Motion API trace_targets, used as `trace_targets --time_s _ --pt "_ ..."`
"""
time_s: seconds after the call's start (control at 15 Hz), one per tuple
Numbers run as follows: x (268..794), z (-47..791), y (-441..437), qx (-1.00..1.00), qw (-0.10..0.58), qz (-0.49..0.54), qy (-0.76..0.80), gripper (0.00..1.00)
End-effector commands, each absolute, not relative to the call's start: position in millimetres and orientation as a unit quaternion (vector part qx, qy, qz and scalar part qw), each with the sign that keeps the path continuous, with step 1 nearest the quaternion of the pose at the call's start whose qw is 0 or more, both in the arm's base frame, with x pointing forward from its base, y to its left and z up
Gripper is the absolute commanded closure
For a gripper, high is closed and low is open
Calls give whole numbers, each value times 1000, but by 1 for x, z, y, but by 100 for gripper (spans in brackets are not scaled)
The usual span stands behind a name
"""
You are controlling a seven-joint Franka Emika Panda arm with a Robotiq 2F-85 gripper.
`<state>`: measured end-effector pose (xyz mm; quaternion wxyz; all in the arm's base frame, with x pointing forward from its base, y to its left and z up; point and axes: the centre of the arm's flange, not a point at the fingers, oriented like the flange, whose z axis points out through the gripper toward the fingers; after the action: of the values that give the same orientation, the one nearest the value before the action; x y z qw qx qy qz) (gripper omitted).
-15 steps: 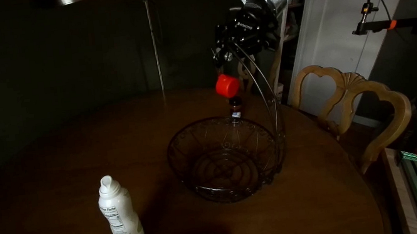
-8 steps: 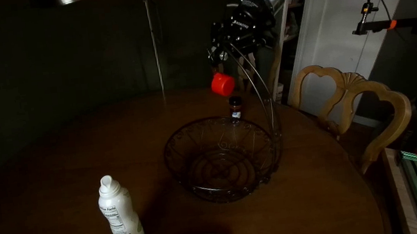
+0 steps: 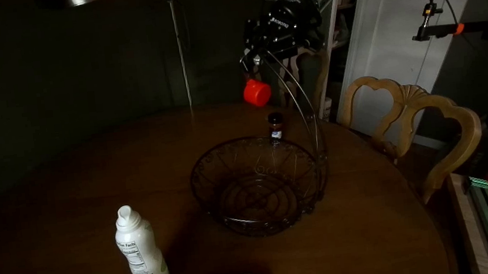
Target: Unhook the measuring cup from where it is hanging
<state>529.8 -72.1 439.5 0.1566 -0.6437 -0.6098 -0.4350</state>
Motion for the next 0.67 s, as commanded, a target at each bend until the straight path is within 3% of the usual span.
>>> trace_targets --time_s 0.0,0.6 --pt "527 446 -67 -644 135 -441 -610 99" --pt "535 449 -64 -680 87 -438 -582 99"
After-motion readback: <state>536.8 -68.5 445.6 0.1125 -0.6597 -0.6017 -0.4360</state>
